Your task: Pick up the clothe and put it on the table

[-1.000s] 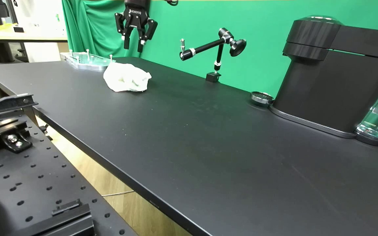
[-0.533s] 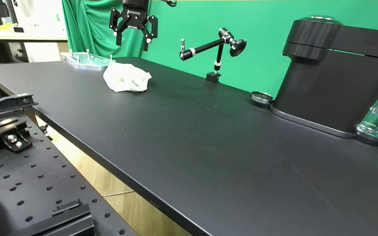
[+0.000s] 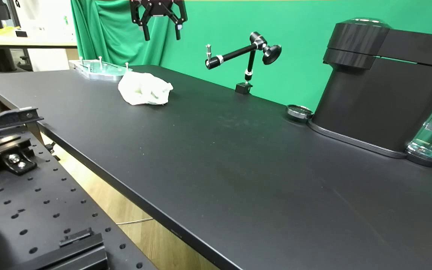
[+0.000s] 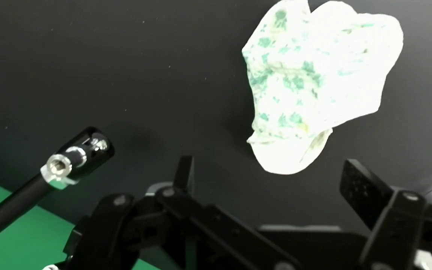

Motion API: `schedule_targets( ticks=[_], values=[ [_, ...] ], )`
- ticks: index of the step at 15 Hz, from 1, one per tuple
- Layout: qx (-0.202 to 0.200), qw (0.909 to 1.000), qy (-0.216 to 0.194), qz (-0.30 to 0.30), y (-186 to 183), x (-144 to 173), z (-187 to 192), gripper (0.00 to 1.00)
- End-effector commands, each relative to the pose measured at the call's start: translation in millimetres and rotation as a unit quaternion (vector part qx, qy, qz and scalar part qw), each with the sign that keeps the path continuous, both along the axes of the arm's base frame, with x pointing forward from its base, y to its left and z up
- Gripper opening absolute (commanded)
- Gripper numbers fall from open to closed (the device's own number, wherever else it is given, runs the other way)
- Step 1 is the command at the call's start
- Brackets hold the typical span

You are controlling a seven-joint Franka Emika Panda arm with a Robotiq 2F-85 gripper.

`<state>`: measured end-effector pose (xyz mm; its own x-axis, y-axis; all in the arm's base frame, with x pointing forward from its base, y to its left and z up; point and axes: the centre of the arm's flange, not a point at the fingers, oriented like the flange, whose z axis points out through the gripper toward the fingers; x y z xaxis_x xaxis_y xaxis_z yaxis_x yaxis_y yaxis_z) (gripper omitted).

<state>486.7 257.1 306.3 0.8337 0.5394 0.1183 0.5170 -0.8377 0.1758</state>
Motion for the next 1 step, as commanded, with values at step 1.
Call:
schedule_targets(
  ticks=[1],
  values=[
    [0.0,0.9989,-0.043,-0.015,-3.6,-24.1,19.1,1.0]
  ],
)
